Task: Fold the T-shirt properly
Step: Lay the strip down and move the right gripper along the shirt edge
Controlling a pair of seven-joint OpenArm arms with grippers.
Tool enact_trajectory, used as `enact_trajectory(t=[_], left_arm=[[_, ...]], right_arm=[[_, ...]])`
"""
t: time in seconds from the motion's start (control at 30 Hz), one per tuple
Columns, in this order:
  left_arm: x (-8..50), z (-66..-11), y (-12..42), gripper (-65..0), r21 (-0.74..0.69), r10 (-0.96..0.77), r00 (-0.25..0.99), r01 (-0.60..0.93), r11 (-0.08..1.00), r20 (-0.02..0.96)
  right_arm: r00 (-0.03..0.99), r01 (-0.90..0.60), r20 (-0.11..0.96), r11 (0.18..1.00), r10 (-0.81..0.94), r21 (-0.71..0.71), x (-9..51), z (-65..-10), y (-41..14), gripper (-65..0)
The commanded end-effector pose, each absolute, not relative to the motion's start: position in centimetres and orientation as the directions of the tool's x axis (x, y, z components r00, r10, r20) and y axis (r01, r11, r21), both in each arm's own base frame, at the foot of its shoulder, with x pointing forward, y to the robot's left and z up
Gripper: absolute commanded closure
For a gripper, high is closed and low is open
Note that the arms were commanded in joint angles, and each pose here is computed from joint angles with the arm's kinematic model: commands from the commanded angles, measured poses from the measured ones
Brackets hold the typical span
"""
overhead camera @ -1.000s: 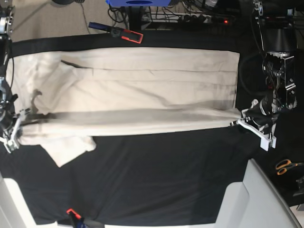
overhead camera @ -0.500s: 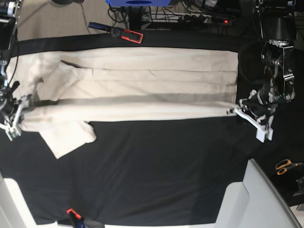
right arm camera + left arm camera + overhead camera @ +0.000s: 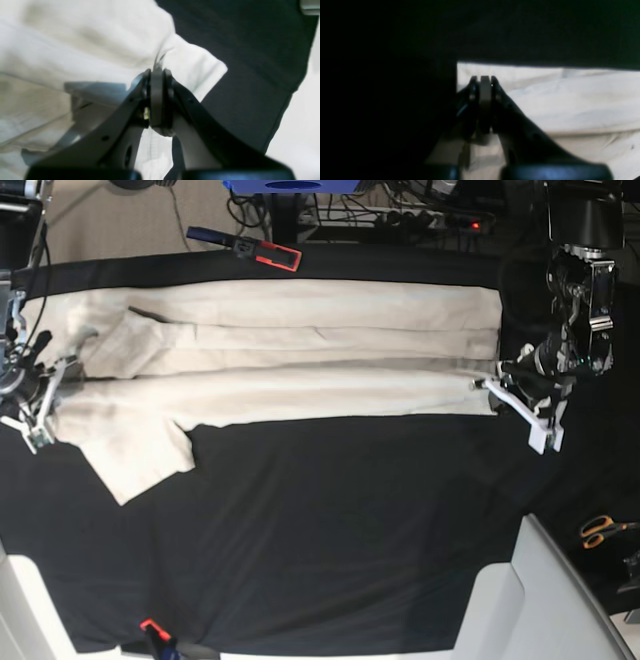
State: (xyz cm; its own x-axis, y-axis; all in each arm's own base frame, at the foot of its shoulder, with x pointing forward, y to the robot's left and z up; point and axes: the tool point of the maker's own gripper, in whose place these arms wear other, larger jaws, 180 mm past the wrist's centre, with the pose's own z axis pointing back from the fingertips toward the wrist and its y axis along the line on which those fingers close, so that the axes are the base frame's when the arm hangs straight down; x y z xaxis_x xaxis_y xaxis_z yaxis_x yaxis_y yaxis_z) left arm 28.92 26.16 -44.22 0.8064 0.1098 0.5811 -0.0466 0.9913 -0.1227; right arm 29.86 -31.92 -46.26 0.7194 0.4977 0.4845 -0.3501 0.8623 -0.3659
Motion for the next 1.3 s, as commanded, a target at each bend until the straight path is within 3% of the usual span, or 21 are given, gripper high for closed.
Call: enact_trajectory(t=[0.0,0.33,0.4,0.5,0.63,0.7,0.83,1.03,1.27], left_arm=[[29.7,-43.1,27.0,0.0,-0.106,0.099,0.784,-0.043,0.993,0.612],[29.2,-43.7,26.3,0.0,-0.123,0.112,0.790,-0.047,0.991,0.602],[29.2,-43.7,26.2,0.0,-0.125,0.113,0.790,-0.046,0.991,0.603],[29.2,-43.7,26.2,0.0,-0.125,0.113,0.790,-0.046,0.991,0.603],[29.0,-43.9,26.2,0.0,-0.125,0.113,0.794,-0.047,0.991,0.598],[29.0,-43.9,26.2,0.0,-0.125,0.113,0.794,-0.047,0.991,0.598],[28.8,-44.0,26.1,0.0,-0.124,0.112,0.796,-0.046,0.991,0.595],[28.7,-44.1,26.2,0.0,-0.124,0.113,0.798,-0.048,0.991,0.592],[28.8,-44.2,26.2,0.0,-0.126,0.118,0.798,-0.053,0.991,0.592]], right_arm=[[0.701,-0.329,0.504,0.856,0.505,-0.400,30.9,-44.8,-33.0,-0.2],[0.740,-0.328,0.475,0.872,0.476,-0.363,29.6,-46.7,-33.2,-0.9],[0.743,-0.327,0.473,0.873,0.474,-0.363,29.6,-46.8,-33.3,-3.8],[0.738,-0.326,0.477,0.871,0.477,-0.367,29.8,-46.5,-33.3,-17.7],[0.731,-0.268,0.513,0.881,0.450,-0.391,30.4,-44.9,-34.7,-44.6],[0.720,-0.230,0.544,0.887,0.431,-0.400,30.8,-43.8,-35.0,-51.5],[0.665,-0.163,0.606,0.877,0.436,-0.452,31.5,-39.9,-35.8,-51.5],[0.584,-0.260,0.617,0.842,0.527,-0.472,33.9,-38.8,-31.7,-51.5],[0.633,-0.338,0.590,0.865,0.500,-0.371,37.1,-41.7,-29.4,-51.5]])
